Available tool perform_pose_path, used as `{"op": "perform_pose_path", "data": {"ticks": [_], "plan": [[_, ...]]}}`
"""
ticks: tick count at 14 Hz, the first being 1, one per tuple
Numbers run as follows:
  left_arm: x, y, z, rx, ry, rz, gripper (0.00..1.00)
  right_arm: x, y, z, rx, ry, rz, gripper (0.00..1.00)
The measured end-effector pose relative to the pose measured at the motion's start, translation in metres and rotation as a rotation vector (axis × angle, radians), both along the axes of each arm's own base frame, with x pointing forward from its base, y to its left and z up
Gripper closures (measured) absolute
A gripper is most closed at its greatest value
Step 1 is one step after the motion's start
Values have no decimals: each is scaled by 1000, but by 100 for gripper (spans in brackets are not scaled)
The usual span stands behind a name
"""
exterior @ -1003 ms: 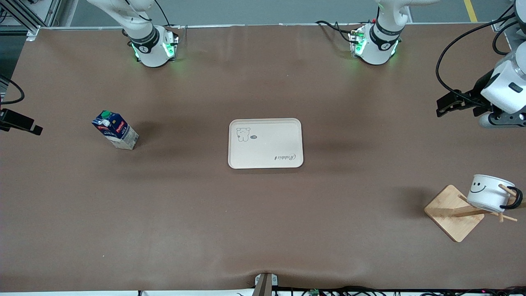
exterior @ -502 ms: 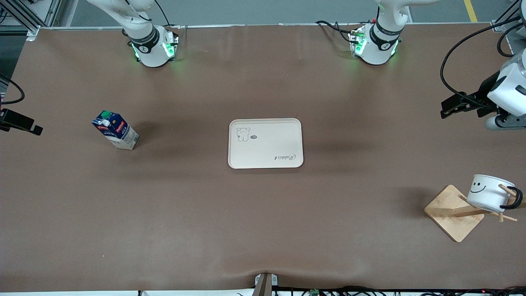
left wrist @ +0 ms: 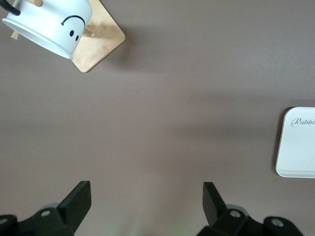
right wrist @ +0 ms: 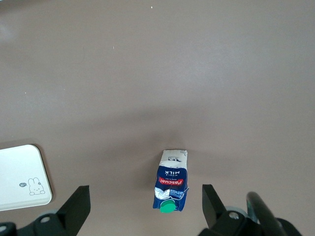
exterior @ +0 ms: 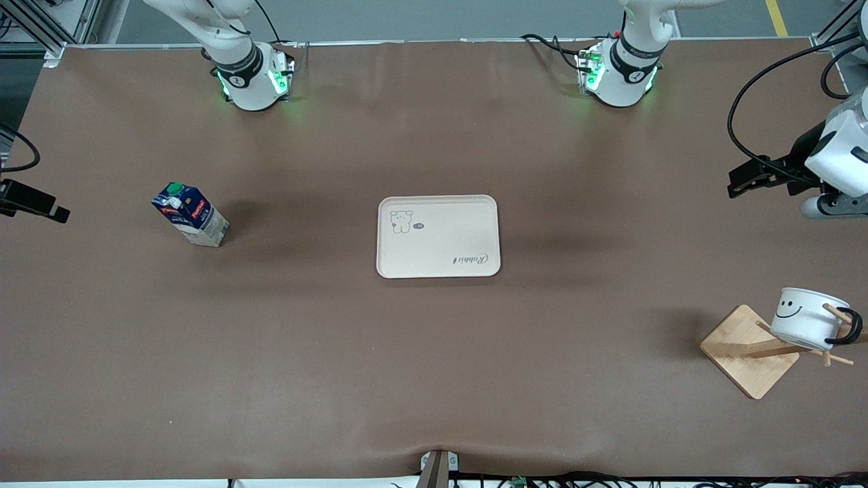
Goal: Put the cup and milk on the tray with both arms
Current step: 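Move the left gripper toward the white mug on the wooden stand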
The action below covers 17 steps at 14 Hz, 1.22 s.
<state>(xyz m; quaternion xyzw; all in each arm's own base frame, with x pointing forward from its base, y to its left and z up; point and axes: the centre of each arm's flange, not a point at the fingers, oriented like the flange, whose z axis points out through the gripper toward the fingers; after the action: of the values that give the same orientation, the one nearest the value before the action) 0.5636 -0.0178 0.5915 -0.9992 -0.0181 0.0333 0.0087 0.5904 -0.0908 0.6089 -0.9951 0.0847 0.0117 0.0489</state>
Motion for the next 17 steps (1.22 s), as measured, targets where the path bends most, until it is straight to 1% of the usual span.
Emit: {"op": "perform_pose_path", "data": {"ticks": [4,10,14,17], "plan": [[1,16,-2,27,4,21,0,0,2,0,0,0,3,0],[4,18,-9,32,5,30,0,0,2,0,0,0,3,0],[9,30,-22,32,-25,60,0,0,1,0,0,0,1,0],[16,43,-33,16,-89,92,0,0,0,0,0,0,1,0]]}}
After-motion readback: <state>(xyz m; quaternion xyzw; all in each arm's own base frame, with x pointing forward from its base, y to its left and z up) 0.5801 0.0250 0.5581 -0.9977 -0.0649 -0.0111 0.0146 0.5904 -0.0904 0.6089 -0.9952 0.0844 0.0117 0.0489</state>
